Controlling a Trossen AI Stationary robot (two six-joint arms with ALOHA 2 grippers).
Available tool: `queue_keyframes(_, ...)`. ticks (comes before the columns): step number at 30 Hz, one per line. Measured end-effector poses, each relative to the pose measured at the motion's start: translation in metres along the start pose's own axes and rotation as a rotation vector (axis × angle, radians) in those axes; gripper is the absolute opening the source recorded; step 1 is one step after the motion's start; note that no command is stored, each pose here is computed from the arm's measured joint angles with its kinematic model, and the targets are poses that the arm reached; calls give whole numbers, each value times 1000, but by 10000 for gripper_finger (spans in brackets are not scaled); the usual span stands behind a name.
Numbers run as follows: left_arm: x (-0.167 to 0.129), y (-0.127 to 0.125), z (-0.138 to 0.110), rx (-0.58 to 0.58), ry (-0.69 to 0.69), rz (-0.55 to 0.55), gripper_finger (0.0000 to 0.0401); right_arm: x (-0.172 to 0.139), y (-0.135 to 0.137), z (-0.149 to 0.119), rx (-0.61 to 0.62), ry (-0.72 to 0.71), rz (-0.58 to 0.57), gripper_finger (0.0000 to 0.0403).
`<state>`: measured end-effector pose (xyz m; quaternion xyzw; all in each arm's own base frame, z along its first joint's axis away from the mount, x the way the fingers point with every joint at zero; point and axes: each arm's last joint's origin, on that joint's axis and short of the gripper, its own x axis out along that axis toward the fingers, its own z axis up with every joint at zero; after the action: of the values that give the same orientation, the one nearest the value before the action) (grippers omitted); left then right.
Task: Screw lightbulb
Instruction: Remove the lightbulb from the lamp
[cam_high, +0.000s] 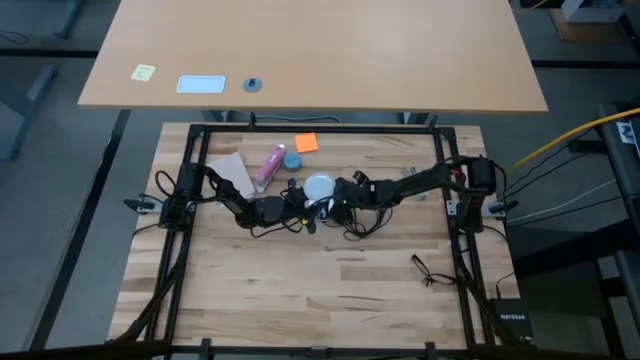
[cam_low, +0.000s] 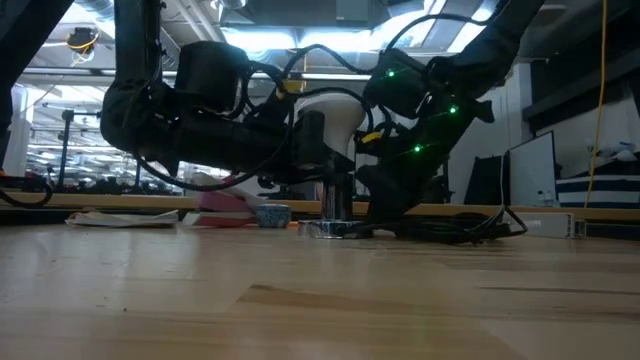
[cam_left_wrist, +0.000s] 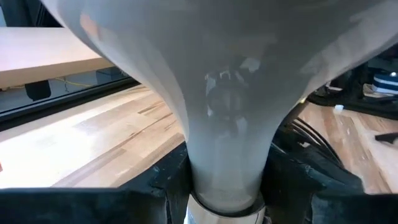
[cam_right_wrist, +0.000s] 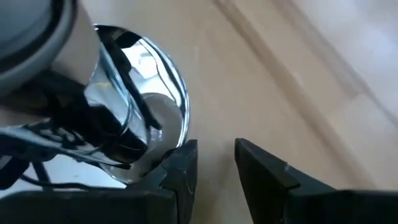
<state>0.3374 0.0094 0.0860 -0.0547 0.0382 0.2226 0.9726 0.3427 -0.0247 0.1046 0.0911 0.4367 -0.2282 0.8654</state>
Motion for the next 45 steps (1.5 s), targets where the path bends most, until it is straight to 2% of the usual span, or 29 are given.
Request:
queue_keyframes(4, -1, -1, 0, 7, -2, 4, 157, -3, 10, -4, 40, -16, -11, 120)
queue_keyframes(9, 0, -2, 0, 13, -4, -1, 157, -7, 13, -6, 31, -29, -85, 121)
queue_keyframes(13, -1, -4, 0, 12, -7, -2, 157, -12, 7, -1, 33, -24, -66, 110)
queue_keyframes(16, -1, -4, 0, 16, -7, -6, 157, -18, 6, 1, -12, -26, -56, 94)
queue_keyframes(24, -1, -5, 2, -117, -30, -13, 157, -42, 1, 17, -62, -134, -126, 61)
queue_keyframes(41, -1, -6, 4, -138, -50, -26, 157, -51, -2, 21, -129, -149, -153, 60)
queue_keyframes(45, -1, -6, 4, -104, -50, -29, 157, -50, -2, 20, -137, -132, -158, 60)
